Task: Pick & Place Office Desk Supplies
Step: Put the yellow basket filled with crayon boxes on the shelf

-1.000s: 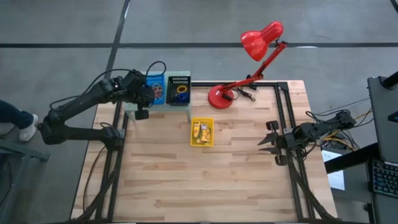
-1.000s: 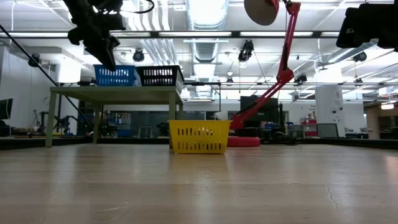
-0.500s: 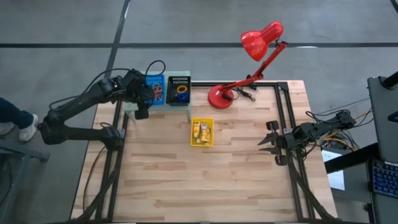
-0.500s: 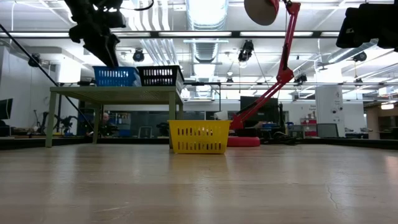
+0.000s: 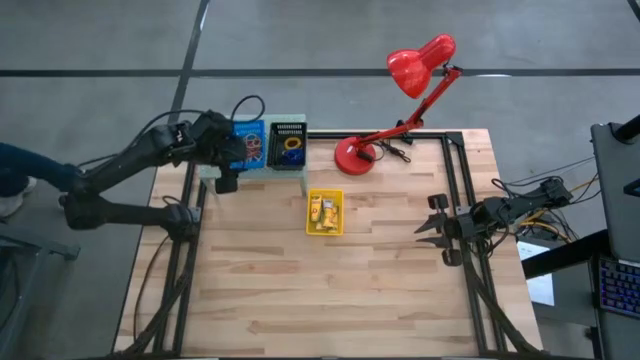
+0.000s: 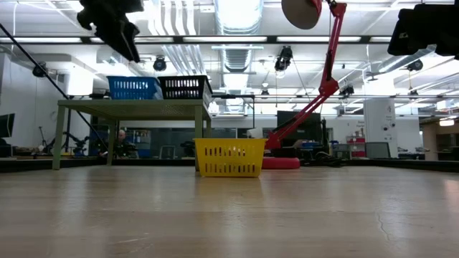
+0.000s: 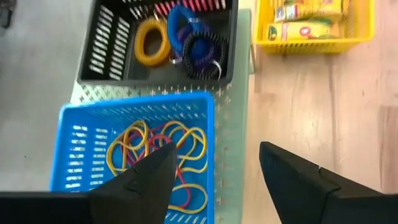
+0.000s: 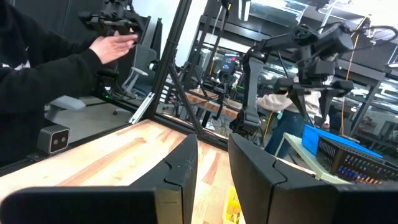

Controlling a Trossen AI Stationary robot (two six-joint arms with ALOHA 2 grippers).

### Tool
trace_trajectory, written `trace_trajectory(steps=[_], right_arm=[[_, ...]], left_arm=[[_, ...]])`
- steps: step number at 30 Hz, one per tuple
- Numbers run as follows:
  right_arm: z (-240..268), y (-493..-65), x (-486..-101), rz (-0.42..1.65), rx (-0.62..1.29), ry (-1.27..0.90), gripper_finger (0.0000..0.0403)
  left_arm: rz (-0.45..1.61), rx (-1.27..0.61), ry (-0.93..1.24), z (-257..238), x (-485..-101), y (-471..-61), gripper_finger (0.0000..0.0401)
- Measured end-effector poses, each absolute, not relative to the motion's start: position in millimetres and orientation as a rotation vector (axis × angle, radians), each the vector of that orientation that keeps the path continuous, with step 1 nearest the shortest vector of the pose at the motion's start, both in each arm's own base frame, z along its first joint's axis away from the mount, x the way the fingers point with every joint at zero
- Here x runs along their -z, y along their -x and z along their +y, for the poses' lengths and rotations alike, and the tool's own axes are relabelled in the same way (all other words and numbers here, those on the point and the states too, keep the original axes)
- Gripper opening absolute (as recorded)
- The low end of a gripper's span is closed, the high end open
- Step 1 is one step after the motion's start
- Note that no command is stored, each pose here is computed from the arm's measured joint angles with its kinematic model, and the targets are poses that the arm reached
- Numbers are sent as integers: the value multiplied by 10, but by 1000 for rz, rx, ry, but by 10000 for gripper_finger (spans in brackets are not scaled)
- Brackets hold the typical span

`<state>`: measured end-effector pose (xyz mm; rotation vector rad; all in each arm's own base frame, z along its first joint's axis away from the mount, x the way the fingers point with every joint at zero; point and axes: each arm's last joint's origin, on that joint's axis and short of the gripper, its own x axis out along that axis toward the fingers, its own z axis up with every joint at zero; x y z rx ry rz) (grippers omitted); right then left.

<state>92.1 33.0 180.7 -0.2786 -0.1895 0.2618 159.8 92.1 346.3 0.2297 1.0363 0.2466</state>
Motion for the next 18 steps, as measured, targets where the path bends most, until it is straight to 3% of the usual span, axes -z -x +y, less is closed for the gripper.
trace_trajectory(steps=[11, 18], right_arm=[[330, -920, -1806, -189, -262, 279, 86], [330, -921, -1806, -189, -262, 279, 86]], left_arm=[[997, -245, -355, 316, -3367, -1994, 234], [976, -135, -430, -106, -3186, -2354, 235]])
